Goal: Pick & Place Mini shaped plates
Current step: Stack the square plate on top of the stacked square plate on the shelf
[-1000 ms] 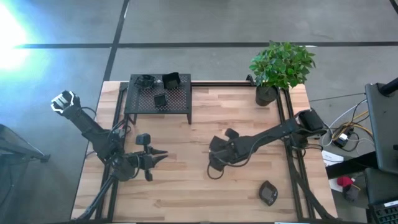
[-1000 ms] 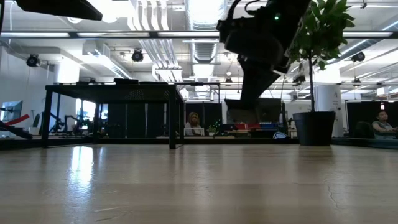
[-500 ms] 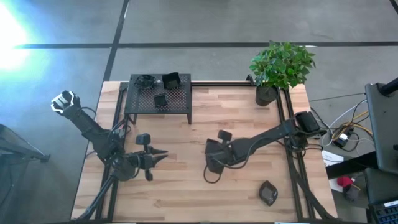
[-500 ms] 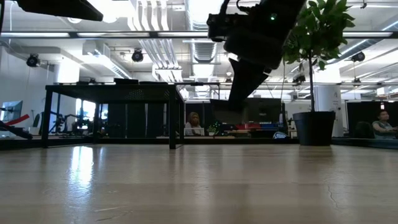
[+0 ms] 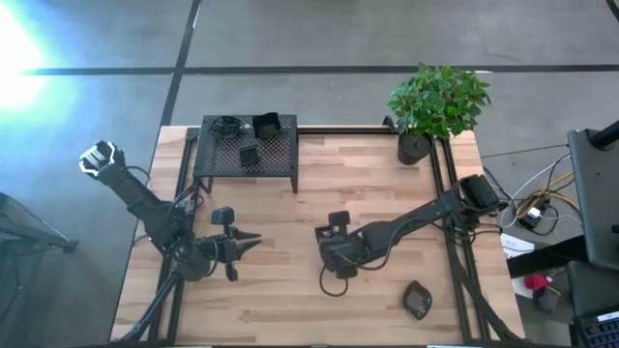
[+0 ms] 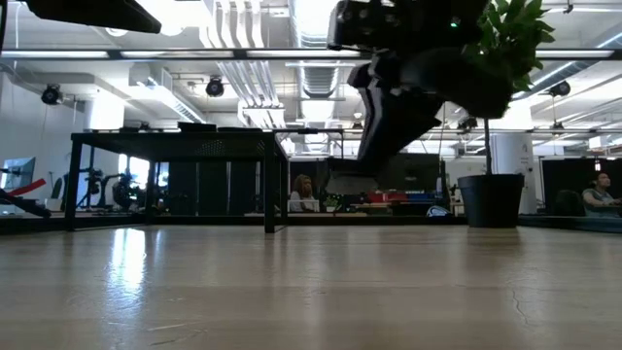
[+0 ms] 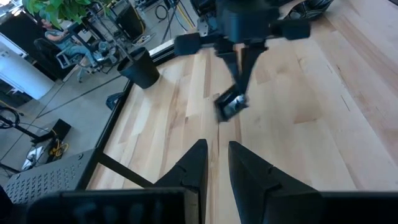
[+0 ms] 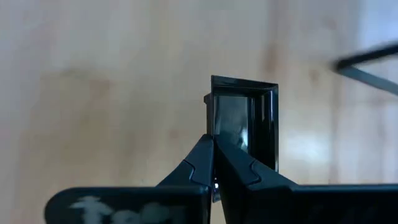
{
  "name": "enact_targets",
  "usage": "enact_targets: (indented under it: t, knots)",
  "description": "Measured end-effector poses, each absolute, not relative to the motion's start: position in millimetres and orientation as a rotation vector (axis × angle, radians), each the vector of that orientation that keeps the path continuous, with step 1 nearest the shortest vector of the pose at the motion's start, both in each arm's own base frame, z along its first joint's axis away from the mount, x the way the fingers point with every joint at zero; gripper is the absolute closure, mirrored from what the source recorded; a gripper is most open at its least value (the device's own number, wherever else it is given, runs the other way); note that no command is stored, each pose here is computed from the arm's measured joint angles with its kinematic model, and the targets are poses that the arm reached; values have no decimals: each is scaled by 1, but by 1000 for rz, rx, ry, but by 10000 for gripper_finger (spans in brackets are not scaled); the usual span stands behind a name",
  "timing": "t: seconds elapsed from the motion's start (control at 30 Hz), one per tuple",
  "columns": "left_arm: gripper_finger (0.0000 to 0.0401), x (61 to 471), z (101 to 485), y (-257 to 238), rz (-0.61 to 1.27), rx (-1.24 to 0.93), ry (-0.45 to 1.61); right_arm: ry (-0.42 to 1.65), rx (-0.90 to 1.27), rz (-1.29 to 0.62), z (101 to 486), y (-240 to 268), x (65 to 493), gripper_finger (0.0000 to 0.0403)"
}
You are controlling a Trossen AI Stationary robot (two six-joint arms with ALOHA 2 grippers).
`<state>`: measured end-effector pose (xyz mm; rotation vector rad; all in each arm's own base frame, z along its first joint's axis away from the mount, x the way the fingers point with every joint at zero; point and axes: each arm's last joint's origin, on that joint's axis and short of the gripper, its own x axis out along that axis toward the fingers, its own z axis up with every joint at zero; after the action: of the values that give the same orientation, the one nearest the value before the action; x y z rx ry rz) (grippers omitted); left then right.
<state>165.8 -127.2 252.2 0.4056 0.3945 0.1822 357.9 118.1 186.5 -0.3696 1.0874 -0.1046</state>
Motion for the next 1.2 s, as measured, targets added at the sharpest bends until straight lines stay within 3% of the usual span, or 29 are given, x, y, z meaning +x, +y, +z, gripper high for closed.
enact_targets:
  t: [0.17,0.5,0.83,1.2]
  knots:
    - [341,166,252,-127,182,406,394,1087,-410,-10,181,121,357,394]
    - [341,166,252,-127,183,406,394,1014,-307,-9,164,122,355,394]
    - [341,166,252,-127,183,406,394,1075,-249,-57,142,116,340,394]
    - [341,166,252,-127,183,406,394,1074,-227,-39,144,118,342,394]
